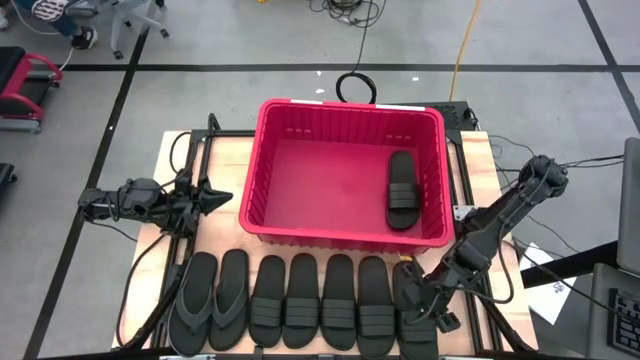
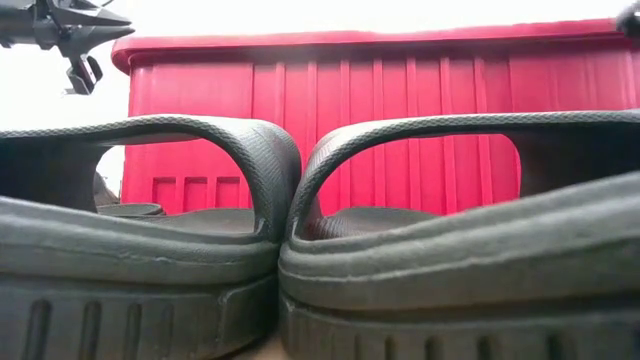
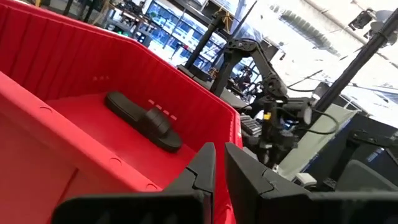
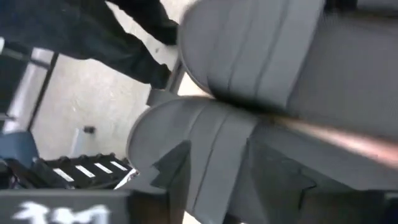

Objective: Pick and place slides into bin
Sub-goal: Put the black slide into the red bin

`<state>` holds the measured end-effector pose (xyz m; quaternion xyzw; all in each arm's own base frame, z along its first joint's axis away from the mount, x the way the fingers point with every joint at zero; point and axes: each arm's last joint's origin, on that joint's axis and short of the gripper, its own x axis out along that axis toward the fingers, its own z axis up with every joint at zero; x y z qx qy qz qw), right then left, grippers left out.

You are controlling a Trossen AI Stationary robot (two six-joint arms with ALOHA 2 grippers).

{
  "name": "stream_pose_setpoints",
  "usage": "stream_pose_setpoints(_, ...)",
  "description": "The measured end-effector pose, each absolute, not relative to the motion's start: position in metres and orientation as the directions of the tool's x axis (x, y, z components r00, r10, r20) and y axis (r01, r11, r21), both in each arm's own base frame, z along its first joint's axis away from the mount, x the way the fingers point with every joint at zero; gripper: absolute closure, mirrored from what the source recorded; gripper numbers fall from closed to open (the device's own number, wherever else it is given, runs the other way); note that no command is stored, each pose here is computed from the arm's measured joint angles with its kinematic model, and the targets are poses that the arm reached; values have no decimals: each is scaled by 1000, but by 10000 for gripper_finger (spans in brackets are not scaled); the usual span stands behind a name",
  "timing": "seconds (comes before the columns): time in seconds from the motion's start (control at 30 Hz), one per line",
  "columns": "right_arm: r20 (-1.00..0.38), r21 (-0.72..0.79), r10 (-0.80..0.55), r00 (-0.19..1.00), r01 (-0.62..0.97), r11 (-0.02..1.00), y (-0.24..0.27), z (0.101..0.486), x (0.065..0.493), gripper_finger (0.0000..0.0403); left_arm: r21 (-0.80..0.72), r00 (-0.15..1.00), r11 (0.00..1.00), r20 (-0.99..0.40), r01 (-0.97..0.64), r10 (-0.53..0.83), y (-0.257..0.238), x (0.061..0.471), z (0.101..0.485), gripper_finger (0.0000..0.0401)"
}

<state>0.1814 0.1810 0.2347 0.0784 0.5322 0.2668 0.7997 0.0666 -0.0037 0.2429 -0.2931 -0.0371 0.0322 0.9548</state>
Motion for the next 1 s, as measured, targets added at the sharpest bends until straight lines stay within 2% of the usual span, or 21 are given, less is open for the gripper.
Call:
stream_pose_setpoints(0.13, -823, 450, 502, 268, -234, 862, 175, 214, 175, 212, -562, 998, 827, 52, -3, 39, -5, 67, 243, 370)
stream_pose_setpoints(0.3, -770, 561, 592, 239, -188, 806, 174, 195, 170, 175, -579, 999, 815, 52, 21, 11, -6, 67, 243, 370)
stream_pose_setpoints(0.53, -716, 661, 667, 206, -108, 743, 171, 174, 164, 159, -590, 999, 807, 52, 26, 6, -6, 67, 243, 370)
stream_pose_setpoints(0.8, -645, 731, 722, 249, -75, 679, 169, 161, 161, 190, -590, 999, 807, 51, 26, 6, -6, 67, 243, 370)
stream_pose_setpoints(0.9, -647, 728, 718, 258, -74, 682, 169, 161, 161, 219, -587, 999, 809, 51, 25, 6, -6, 67, 243, 370)
stream_pose_setpoints(1.0, -635, 729, 725, 267, -102, 676, 170, 162, 162, 267, -580, 999, 814, 51, 25, 6, -6, 67, 243, 370)
